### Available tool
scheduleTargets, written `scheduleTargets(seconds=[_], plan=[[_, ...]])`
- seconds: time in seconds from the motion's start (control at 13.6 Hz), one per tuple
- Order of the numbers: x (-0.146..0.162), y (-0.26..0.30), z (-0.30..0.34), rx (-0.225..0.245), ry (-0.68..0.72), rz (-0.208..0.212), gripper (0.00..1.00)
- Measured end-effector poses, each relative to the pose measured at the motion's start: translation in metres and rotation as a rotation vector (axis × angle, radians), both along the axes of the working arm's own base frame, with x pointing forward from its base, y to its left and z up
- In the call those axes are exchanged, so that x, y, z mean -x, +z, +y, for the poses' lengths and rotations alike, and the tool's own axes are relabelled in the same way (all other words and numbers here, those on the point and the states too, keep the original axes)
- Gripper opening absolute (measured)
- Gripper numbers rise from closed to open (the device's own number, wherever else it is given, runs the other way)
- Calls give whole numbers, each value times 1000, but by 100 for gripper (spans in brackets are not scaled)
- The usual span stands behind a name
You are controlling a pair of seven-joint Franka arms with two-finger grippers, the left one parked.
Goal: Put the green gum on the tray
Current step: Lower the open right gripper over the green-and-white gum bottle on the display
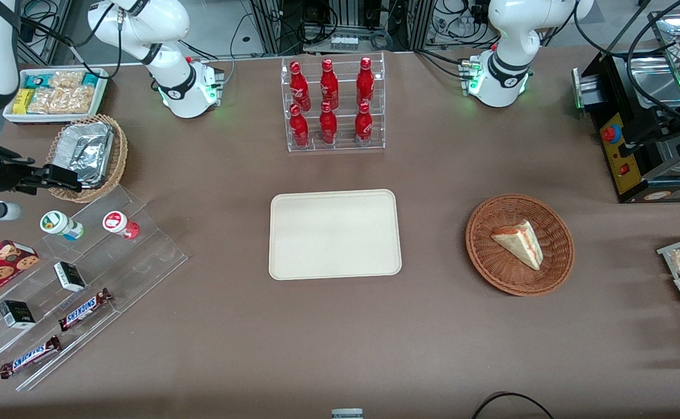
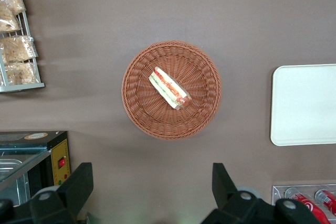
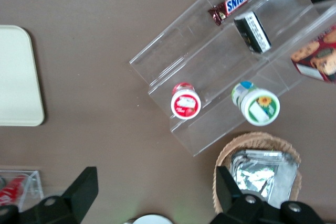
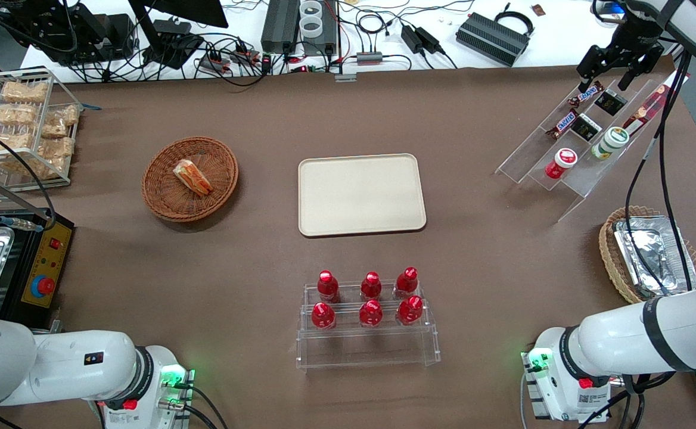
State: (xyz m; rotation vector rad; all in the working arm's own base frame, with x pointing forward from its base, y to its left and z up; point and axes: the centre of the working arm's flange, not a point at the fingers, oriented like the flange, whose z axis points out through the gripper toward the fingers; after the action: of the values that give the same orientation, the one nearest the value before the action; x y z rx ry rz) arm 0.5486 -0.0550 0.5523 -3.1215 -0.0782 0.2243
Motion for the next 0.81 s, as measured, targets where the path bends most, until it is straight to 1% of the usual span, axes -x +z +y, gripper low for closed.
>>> scheduleTargets(seconds=[0.15,0.22,0.37,0.59,0.66,0.81], plan=[[5,-24,-20,-12,68,-30,100],[8,-36,-32,-20,130,-47,100],[14,-52,-56,-36,307,-79,100],[10,-67,-76,-39,565,-124,100],[7,-73,-80,-39,617,-129,100],[4,-83,-92,-38,674,-131,100]])
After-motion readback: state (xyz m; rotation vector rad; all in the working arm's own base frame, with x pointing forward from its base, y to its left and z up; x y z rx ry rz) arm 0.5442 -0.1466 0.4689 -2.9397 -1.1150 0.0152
